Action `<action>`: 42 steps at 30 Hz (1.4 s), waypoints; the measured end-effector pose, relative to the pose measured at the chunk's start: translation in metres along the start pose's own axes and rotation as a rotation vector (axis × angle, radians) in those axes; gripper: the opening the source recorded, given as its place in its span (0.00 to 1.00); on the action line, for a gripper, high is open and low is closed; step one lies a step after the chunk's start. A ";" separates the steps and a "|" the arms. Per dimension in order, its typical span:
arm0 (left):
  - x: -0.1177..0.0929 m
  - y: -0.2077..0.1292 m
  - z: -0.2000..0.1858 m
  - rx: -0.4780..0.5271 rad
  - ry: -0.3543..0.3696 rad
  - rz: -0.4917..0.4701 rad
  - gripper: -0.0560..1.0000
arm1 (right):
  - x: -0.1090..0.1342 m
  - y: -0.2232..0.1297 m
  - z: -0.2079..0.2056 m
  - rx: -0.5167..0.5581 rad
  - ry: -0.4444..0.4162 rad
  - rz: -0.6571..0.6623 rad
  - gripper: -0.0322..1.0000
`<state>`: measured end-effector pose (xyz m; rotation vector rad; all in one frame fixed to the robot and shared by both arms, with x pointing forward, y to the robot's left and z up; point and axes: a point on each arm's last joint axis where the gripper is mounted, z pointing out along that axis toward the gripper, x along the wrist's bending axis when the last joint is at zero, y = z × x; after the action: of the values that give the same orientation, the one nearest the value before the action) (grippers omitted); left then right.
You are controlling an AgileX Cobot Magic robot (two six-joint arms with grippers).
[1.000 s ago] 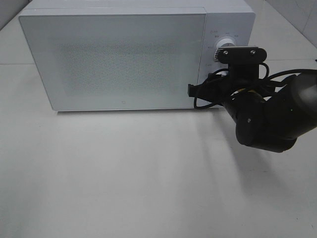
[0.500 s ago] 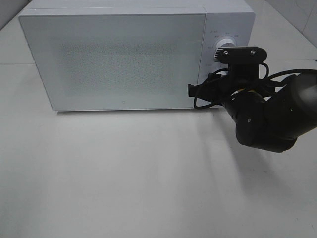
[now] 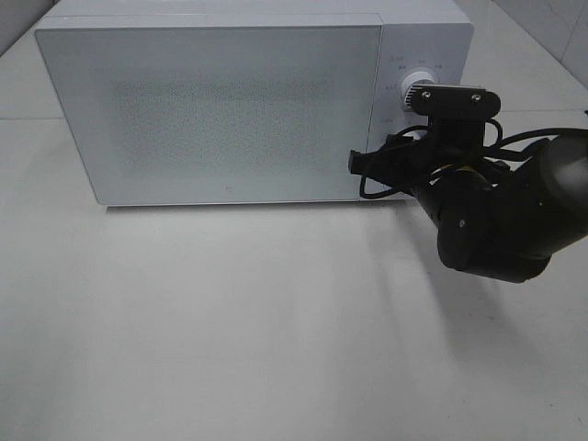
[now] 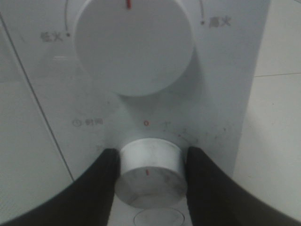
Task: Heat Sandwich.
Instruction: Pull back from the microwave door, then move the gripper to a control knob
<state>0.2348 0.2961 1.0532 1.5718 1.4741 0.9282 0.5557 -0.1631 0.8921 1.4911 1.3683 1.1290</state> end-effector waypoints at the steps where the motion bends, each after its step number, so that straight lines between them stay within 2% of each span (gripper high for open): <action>1: 0.000 0.000 0.000 0.000 0.000 0.000 0.99 | 0.000 0.000 0.000 0.000 0.000 0.021 0.45; 9: 0.000 0.000 0.000 0.000 0.000 0.000 0.99 | 0.000 0.001 0.000 -0.009 0.002 0.219 0.45; 13: 0.000 0.000 0.000 0.000 0.000 0.000 0.99 | -0.001 0.000 -0.001 -0.012 0.005 0.379 0.45; 14: 0.000 0.000 0.000 0.000 0.000 0.000 0.99 | -0.001 0.000 -0.001 -0.012 0.005 0.379 0.45; 17: 0.000 0.000 0.000 0.000 0.000 0.000 0.99 | -0.001 0.000 -0.001 -0.013 0.005 0.540 0.45; 18: 0.000 0.000 0.000 0.000 0.000 0.000 0.99 | -0.001 0.000 -0.001 -0.013 0.005 0.540 0.45; 22: 0.000 0.000 0.000 0.000 0.000 0.000 0.99 | -0.001 -0.001 -0.002 -0.012 0.011 0.723 0.45; 24: 0.000 0.000 0.000 0.000 0.000 0.000 0.99 | -0.001 0.000 -0.002 -0.013 0.012 0.756 0.45; 26: 0.000 0.000 0.000 0.000 0.000 0.000 0.99 | -0.001 -0.001 -0.001 -0.013 0.016 0.875 0.46; 28: 0.000 0.000 0.000 0.000 0.000 0.000 0.99 | -0.001 -0.001 -0.002 -0.014 0.016 0.906 0.46; 29: 0.000 0.000 0.000 0.000 0.000 0.000 0.99 | -0.001 -0.002 -0.002 -0.019 0.021 0.978 0.46; 32: 0.000 0.000 0.000 0.000 0.000 0.000 0.99 | -0.001 -0.002 -0.002 -0.026 0.028 1.078 0.46; 33: 0.000 0.000 0.000 0.000 0.000 0.000 0.99 | -0.001 -0.002 -0.002 -0.026 0.028 1.078 0.46; 37: 0.000 0.000 0.000 0.000 0.000 0.000 0.99 | -0.002 -0.003 -0.002 -0.025 0.036 1.300 0.46; 42: 0.000 0.000 0.000 0.000 0.000 0.000 0.99 | -0.002 -0.003 -0.002 -0.023 0.038 1.406 0.46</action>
<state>0.2348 0.2961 1.0532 1.5718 1.4741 0.9282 0.5531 -0.1647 0.8899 2.4516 0.1051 1.9163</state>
